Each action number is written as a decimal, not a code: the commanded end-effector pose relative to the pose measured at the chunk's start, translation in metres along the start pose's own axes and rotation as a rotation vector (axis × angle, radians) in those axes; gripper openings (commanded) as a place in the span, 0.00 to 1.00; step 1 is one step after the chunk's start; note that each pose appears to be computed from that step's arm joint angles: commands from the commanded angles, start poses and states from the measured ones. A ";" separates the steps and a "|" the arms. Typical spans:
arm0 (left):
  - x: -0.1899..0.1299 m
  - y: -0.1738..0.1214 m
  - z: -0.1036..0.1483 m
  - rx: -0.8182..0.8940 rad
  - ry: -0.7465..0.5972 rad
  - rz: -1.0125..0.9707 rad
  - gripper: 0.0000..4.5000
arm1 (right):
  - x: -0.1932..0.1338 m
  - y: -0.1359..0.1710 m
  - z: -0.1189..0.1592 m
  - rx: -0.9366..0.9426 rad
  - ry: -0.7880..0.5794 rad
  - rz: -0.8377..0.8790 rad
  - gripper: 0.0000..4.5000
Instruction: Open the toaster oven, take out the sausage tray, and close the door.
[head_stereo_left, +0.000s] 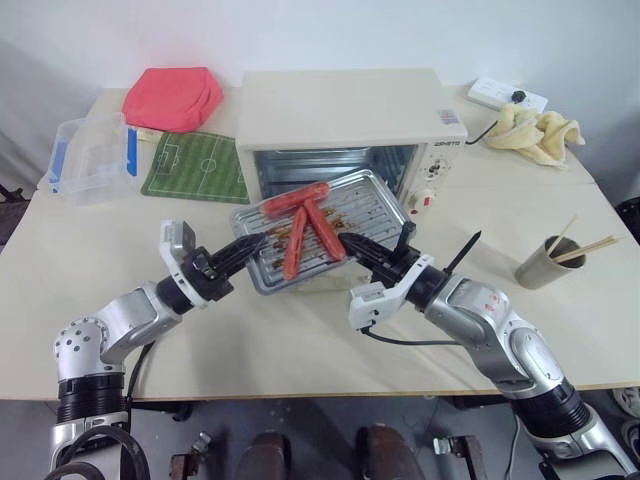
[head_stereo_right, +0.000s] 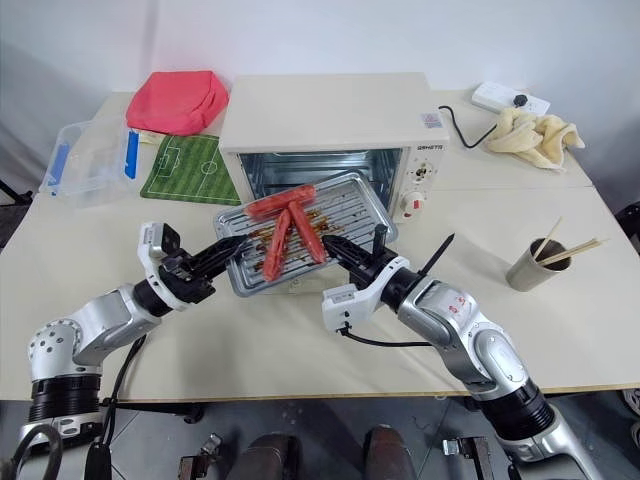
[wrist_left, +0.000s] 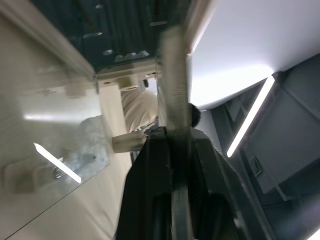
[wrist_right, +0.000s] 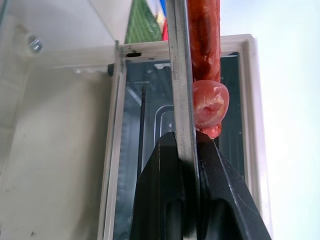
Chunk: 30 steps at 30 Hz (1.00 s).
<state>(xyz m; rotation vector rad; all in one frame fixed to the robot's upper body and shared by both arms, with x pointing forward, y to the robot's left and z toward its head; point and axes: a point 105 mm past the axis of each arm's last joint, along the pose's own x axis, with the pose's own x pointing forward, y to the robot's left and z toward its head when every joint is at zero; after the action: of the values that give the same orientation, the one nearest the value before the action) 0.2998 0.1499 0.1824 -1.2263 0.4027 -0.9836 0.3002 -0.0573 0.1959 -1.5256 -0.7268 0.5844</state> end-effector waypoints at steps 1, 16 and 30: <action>0.002 -0.002 -0.003 -0.009 0.017 -0.012 0.01 | -0.001 -0.023 0.007 0.021 -0.044 -0.097 0.00; 0.002 0.009 -0.011 -0.053 -0.026 0.021 0.00 | -0.003 -0.011 0.011 0.055 -0.113 0.020 0.61; -0.002 0.014 -0.012 -0.044 -0.047 0.084 0.00 | -0.002 0.001 0.000 0.110 -0.123 0.104 1.00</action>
<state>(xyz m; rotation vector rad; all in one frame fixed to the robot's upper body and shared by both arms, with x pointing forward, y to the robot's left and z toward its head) 0.2994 0.1393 0.1524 -1.2845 0.4910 -0.8502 0.3014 -0.0576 0.1872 -1.4471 -0.6769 0.7736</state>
